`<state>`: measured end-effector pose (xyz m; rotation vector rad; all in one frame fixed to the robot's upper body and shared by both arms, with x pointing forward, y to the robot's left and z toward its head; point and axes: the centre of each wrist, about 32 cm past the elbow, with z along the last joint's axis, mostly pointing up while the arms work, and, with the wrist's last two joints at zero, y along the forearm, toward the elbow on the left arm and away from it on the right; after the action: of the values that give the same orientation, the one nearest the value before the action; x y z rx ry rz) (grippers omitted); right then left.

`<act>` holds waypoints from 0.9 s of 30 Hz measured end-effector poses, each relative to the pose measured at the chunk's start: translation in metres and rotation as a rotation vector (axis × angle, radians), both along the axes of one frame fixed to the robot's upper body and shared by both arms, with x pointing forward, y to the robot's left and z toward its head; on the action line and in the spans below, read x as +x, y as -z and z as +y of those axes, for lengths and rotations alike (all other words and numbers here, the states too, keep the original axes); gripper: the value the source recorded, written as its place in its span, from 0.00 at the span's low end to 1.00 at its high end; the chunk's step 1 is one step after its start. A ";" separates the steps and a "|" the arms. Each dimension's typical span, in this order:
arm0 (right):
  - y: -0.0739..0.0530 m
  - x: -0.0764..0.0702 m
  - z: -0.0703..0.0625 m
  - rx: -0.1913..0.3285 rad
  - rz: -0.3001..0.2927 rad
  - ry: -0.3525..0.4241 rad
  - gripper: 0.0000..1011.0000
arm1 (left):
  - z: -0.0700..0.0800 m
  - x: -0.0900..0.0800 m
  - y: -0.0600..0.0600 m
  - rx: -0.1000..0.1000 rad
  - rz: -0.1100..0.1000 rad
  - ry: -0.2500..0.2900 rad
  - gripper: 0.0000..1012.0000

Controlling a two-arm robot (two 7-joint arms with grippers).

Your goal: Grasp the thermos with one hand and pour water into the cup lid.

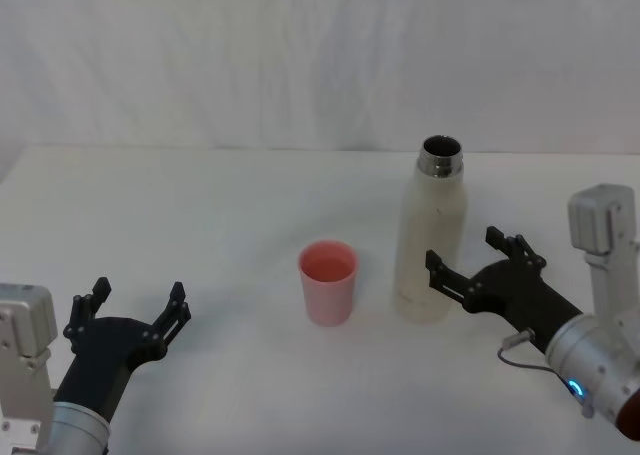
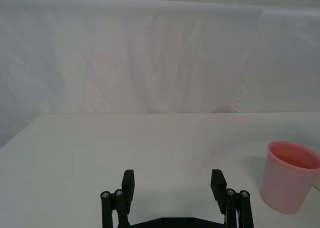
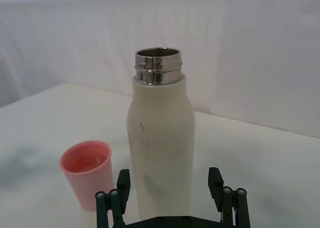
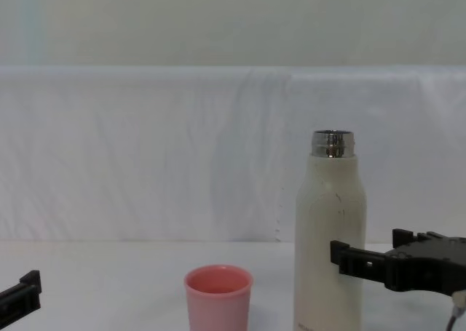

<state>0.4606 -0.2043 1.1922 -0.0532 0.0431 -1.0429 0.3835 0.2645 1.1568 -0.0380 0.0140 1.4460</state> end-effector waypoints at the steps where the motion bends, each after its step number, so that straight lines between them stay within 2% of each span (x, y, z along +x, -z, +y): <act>1: 0.000 -0.004 -0.001 0.002 -0.003 0.000 0.99 | 0.000 0.000 0.000 0.000 0.000 0.000 0.99; 12: 0.001 -0.024 -0.007 0.023 -0.007 -0.019 0.99 | 0.000 0.000 0.000 0.000 0.000 0.000 0.99; 17: 0.007 -0.031 -0.002 0.031 -0.002 -0.056 0.99 | 0.000 0.000 0.000 0.000 0.000 0.000 0.99; 27: 0.019 -0.031 0.012 0.048 0.018 -0.089 0.99 | 0.000 0.000 0.000 0.000 0.000 0.000 0.99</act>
<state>0.4291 -0.1919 1.1732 -0.0209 0.0814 -0.9516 0.3835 0.2645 1.1568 -0.0381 0.0140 1.4460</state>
